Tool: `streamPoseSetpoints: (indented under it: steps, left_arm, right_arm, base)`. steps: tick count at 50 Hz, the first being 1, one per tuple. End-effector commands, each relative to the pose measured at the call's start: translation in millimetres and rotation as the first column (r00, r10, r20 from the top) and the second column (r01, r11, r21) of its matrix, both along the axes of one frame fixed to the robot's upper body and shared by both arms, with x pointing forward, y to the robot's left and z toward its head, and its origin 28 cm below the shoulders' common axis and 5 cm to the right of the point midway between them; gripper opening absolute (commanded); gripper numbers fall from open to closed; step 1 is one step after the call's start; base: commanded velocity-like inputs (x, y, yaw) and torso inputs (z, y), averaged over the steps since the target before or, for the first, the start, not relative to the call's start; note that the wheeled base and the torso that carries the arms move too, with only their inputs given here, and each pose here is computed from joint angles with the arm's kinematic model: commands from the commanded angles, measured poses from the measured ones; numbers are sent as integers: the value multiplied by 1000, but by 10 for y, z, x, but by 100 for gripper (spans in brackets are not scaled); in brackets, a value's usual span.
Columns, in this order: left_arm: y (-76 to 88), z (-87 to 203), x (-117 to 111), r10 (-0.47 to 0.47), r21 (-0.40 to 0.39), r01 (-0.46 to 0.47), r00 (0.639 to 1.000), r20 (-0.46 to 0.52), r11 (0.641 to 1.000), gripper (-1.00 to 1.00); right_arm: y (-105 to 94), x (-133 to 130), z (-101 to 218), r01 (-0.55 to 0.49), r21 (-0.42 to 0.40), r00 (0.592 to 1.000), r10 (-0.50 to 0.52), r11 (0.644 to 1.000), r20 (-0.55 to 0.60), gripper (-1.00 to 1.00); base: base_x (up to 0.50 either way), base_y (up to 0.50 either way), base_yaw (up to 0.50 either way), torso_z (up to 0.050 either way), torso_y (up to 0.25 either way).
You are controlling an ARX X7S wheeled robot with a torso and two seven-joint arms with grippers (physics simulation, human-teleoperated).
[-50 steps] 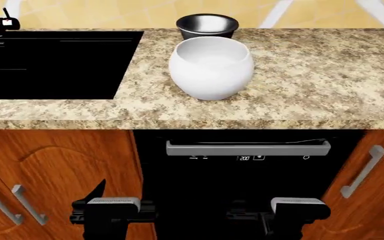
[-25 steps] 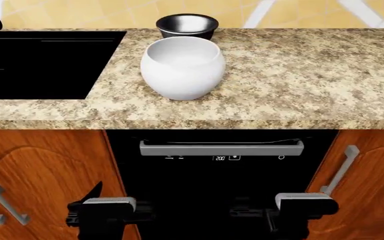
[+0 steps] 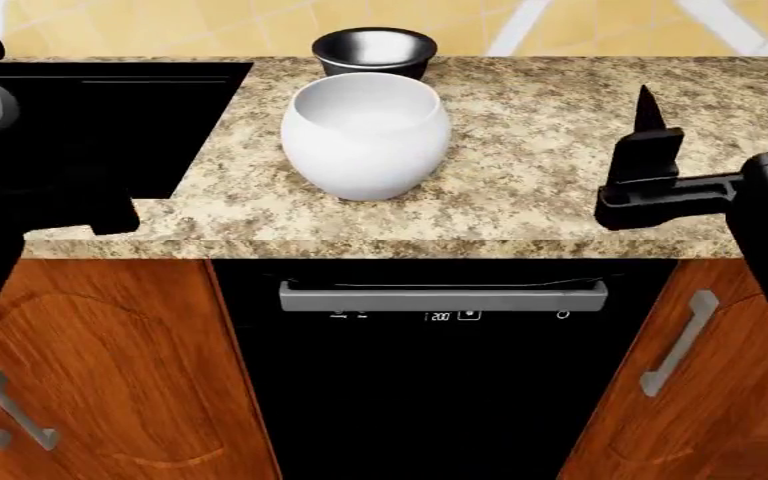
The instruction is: Stack the bowls in the sink.
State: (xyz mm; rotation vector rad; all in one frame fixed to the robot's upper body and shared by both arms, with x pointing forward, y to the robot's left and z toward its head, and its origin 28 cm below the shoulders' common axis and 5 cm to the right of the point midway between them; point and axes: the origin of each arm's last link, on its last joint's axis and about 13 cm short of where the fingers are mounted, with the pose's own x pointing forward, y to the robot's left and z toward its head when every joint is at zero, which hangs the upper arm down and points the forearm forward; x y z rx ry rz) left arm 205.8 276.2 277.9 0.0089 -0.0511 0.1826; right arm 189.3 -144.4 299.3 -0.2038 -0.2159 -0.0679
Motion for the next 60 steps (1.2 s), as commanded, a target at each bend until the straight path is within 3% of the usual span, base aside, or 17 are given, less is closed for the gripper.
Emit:
streamPoseSetpoints:
  steps: [1, 5, 10, 26, 35, 60]
  left_arm:
    - [172, 1052, -369, 130, 285, -135, 991, 37, 949, 100]
    - [145, 1146, -310, 148, 370, -138, 989, 3, 919, 100]
    - [125, 1191, -287, 156, 402, -138, 988, -14, 905, 100]
    - [165, 1223, -307, 160, 405, -130, 986, -41, 905, 100]
    - [186, 1226, -324, 166, 405, -135, 985, -42, 904, 100]
    - [145, 1245, -308, 155, 415, -123, 987, -46, 902, 100]
  right_arm:
    - [-83, -241, 534, 106, -197, 994, -109, 975, -1, 100]
    - [-73, -155, 598, 143, -192, 989, -146, 971, -3, 100]
    - [-33, -90, 615, 128, -171, 991, -130, 977, -2, 100]
    - [-6, -65, 625, 84, -146, 996, -88, 986, -18, 100]
    - [0, -59, 658, 87, -172, 996, -90, 981, -7, 100]
    - [-46, -75, 652, 112, -118, 993, -115, 987, -23, 100]
  base:
    - [0, 0, 0, 0, 0]
    - [0, 0, 0, 0, 0]
    - [0, 0, 0, 0, 0]
    - [469, 0, 0, 0, 0]
    - [500, 166, 0, 0, 0]
    - [500, 75, 0, 0, 1]
